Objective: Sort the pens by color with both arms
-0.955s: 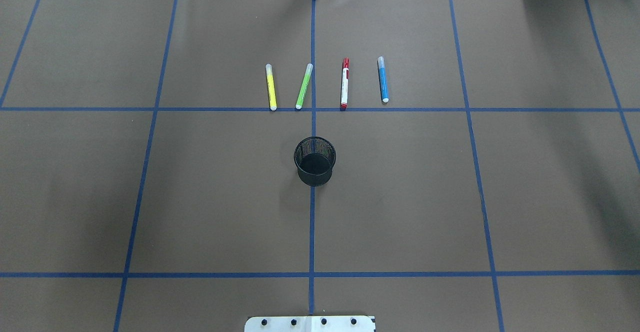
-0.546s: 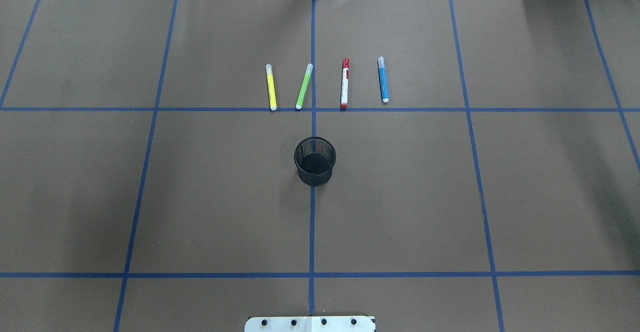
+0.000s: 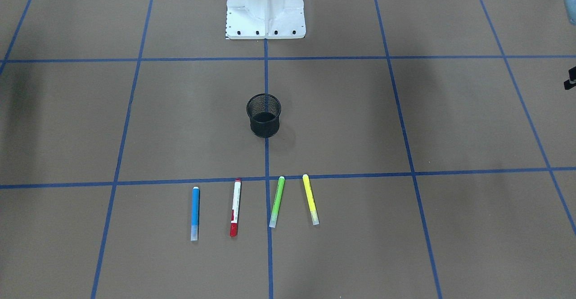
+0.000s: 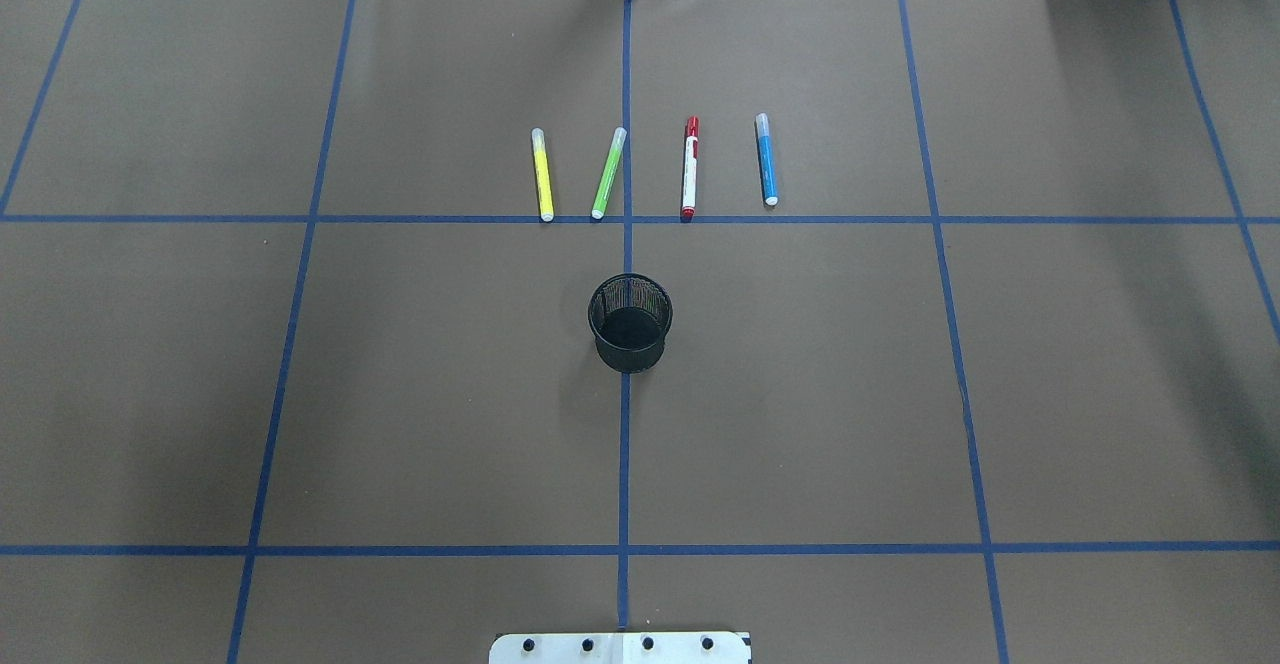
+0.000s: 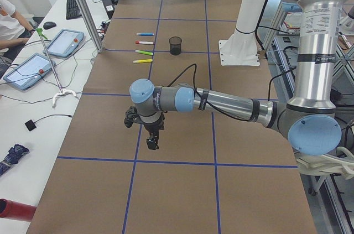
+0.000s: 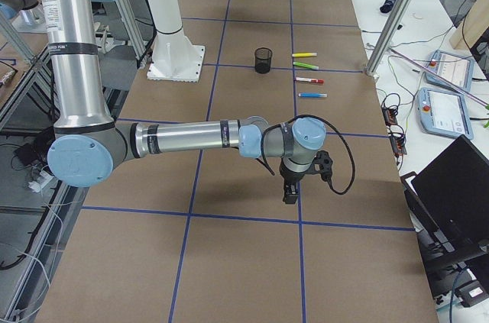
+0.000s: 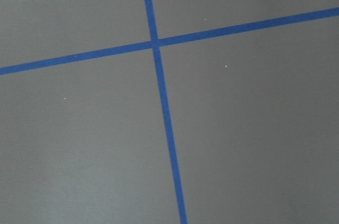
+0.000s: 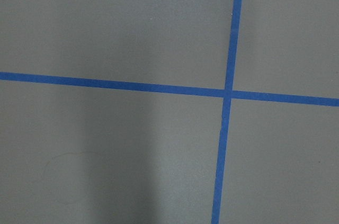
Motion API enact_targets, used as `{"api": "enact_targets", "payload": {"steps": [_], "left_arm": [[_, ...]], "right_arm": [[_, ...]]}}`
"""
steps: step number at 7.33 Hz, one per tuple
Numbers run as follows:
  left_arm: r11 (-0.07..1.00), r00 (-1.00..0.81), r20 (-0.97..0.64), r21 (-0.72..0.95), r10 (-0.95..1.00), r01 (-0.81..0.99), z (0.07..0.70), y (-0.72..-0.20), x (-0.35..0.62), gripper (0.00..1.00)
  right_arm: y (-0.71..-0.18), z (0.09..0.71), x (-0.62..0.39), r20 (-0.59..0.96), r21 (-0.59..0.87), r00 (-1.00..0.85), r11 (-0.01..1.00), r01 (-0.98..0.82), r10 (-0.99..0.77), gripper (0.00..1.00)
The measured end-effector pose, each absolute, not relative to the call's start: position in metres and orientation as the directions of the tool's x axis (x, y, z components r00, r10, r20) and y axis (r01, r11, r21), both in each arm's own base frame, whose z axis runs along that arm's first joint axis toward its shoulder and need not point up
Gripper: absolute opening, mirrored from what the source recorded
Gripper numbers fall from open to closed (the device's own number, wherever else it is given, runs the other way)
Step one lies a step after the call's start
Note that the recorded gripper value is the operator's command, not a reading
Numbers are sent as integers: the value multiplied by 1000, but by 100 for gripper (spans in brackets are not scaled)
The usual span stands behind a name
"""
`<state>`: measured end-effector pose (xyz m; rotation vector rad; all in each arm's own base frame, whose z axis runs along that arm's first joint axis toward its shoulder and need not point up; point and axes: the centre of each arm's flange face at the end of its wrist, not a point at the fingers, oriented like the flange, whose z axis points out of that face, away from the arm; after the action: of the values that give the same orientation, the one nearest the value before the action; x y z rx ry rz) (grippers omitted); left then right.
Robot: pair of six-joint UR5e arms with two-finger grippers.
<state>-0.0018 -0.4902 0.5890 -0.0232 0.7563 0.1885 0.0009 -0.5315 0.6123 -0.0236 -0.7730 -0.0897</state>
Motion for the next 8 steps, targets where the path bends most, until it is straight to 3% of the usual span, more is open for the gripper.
{"api": "enact_targets", "payload": {"steps": [8], "left_arm": [[983,657,-735,85,171,-161,564,-475,-4,100]], "right_arm": [[-524,615,2,701,7,710,997,79,-61,100]]}}
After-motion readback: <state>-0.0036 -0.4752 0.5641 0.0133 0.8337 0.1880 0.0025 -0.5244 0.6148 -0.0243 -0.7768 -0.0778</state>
